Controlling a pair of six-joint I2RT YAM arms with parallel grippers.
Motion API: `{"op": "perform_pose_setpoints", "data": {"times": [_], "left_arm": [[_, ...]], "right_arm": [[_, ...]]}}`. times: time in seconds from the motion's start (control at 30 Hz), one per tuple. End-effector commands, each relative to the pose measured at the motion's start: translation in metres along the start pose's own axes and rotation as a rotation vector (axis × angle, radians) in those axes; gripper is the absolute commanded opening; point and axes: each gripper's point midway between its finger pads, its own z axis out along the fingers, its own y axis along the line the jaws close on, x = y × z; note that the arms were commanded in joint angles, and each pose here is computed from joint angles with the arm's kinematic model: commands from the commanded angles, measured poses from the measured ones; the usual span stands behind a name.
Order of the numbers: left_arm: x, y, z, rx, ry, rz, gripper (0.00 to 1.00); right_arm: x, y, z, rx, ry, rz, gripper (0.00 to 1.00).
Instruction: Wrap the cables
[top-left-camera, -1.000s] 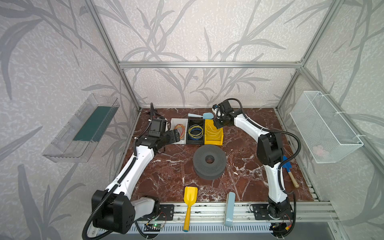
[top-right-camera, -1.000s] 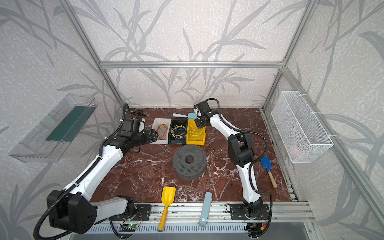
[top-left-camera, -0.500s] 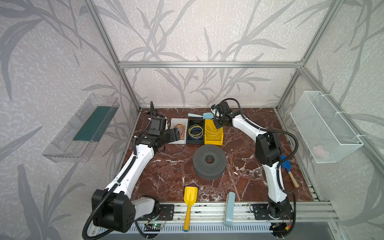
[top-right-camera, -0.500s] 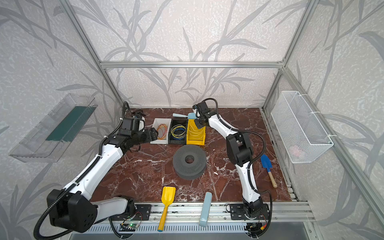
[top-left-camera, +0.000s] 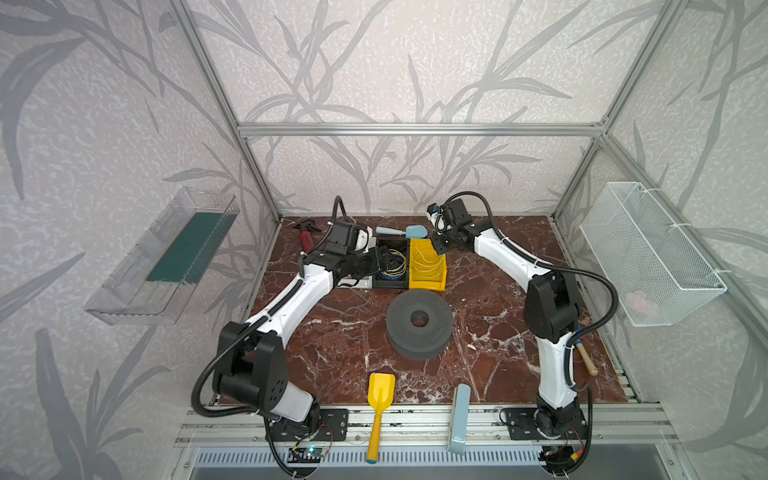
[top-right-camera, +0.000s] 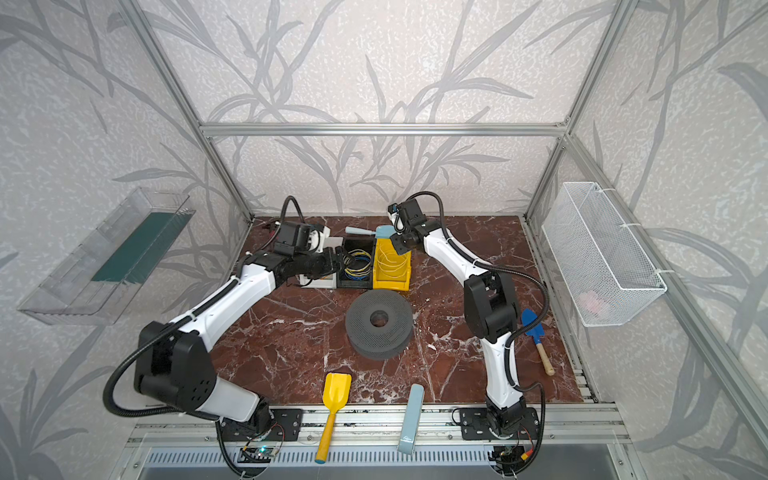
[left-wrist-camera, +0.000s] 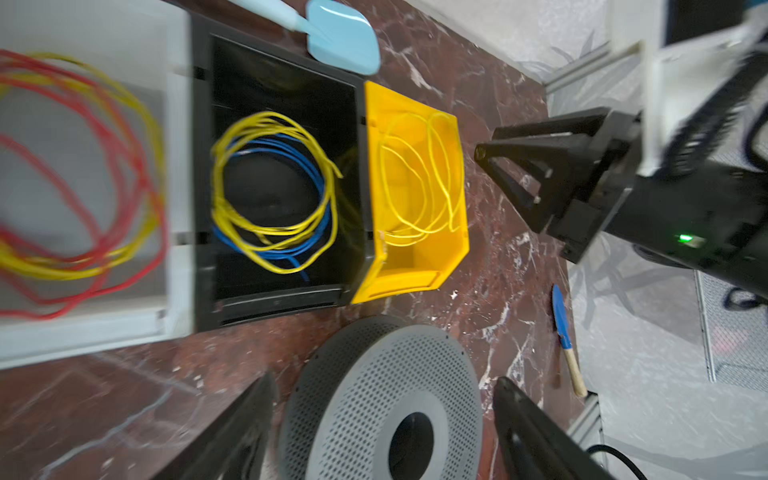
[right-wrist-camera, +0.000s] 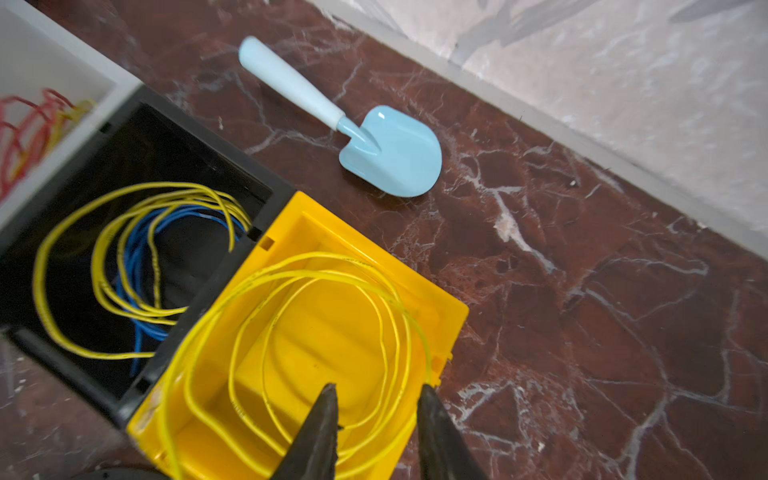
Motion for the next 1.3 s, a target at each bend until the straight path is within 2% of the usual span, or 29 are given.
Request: {"op": "perform_pose_setpoints", "data": {"times": [0.0, 0.13, 0.3, 0.43, 0.8, 1.0, 1.17, 1.27], "left_arm": [[-0.019, -0.042, 0.021, 0.124, -0.016, -0.009, 0.82], [-0.025, -0.052, 0.056, 0.125, 0.009, 0.001, 0.8], [-0.029, -0.043, 0.089, 0.087, 0.033, -0.029, 0.74], [-0.035, -0.041, 0.107, 0.089, 0.034, -0.029, 0.71], [-0.046, -0.051, 0.14, 0.143, 0.049, -0.04, 0.64], [-0.044, -0.052, 0.152, 0.173, 0.055, -0.086, 0.51], [-0.037, -0.055, 0.155, 0.17, 0.06, -0.097, 0.48], [-0.033, -0.056, 0.156, 0.165, 0.063, -0.105, 0.35]], "right_arm": [[-0.023, 0.004, -0.047, -0.013, -0.102, 0.033, 0.38], [-0.011, -0.004, -0.077, 0.002, -0.123, 0.089, 0.49], [0.009, -0.016, -0.113, -0.048, -0.156, 0.204, 0.52], [0.019, -0.023, -0.132, -0.06, -0.181, 0.25, 0.54], [0.028, -0.016, -0.14, -0.098, -0.188, 0.267, 0.54], [0.028, -0.013, -0.143, -0.113, -0.199, 0.276, 0.54], [0.031, -0.011, -0.144, -0.126, -0.199, 0.289, 0.54], [0.033, -0.009, -0.145, -0.136, -0.197, 0.3, 0.54]]}}
